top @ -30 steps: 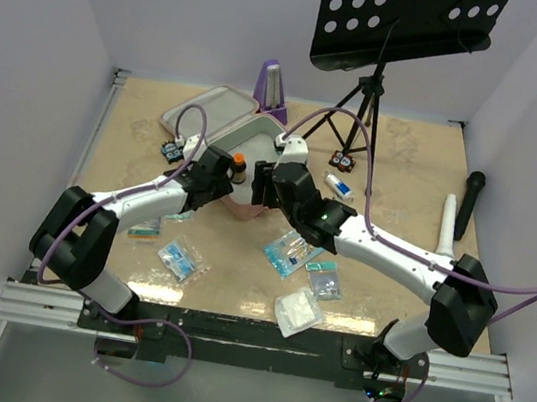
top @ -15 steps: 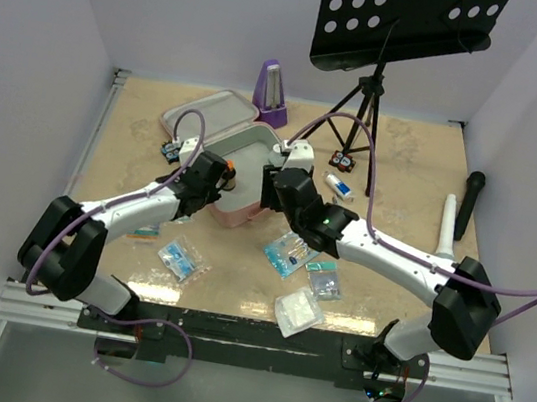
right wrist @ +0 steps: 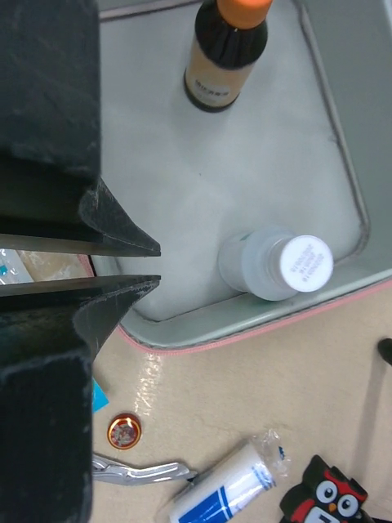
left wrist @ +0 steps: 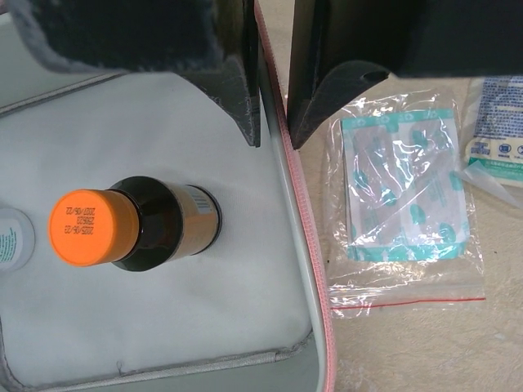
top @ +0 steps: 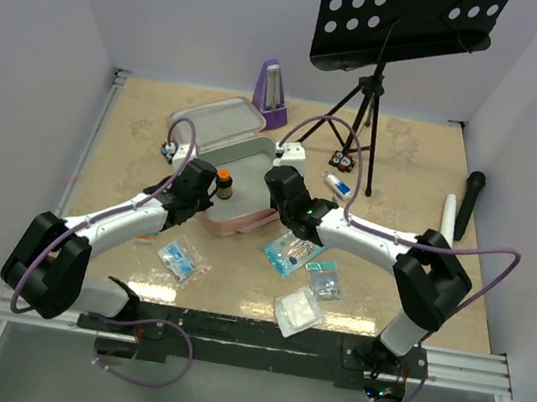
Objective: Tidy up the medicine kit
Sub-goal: Adjust the medicine box at the center of the board, then adjust the pill bottle in the medicine box.
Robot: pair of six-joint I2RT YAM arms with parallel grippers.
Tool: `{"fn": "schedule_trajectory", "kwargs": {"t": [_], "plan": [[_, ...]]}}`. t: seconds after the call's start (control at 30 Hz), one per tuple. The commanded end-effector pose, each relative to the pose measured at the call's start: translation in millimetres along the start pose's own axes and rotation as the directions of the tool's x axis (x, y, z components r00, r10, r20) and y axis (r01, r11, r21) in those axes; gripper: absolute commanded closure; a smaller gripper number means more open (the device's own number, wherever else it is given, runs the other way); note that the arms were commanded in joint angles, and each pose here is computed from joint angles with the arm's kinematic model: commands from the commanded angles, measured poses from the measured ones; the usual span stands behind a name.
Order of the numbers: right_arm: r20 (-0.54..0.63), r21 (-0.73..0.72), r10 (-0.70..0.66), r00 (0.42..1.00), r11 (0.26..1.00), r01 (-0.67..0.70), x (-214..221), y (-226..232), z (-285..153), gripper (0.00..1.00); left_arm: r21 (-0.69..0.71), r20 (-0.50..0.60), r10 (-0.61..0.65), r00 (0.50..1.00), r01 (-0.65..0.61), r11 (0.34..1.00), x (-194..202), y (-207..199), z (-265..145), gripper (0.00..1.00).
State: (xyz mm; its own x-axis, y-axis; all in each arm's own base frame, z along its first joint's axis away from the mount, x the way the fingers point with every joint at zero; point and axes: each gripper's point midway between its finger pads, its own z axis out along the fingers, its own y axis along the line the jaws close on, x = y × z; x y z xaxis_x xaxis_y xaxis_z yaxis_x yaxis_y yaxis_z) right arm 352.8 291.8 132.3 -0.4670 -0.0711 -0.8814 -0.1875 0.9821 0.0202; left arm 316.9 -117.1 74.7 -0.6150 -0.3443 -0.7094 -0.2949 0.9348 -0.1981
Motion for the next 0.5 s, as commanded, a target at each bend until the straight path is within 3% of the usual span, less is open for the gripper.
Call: {"fn": "schedule_trajectory", "kwargs": {"t": [0.0,0.47], "plan": [[0.063,-0.009,0.038,0.997,0.999,-0.038,-29,7,8,0.82,0.057,-0.066,0.043,0.997,-0.039,0.998,20,-3,-2,0.94],[0.066,0.025,0.037,0.997,0.999,-0.039,-50,-2,56,0.86,0.069,-0.078,0.045,0.996,-0.040,0.997,24,-6,-1,0.99]]}}
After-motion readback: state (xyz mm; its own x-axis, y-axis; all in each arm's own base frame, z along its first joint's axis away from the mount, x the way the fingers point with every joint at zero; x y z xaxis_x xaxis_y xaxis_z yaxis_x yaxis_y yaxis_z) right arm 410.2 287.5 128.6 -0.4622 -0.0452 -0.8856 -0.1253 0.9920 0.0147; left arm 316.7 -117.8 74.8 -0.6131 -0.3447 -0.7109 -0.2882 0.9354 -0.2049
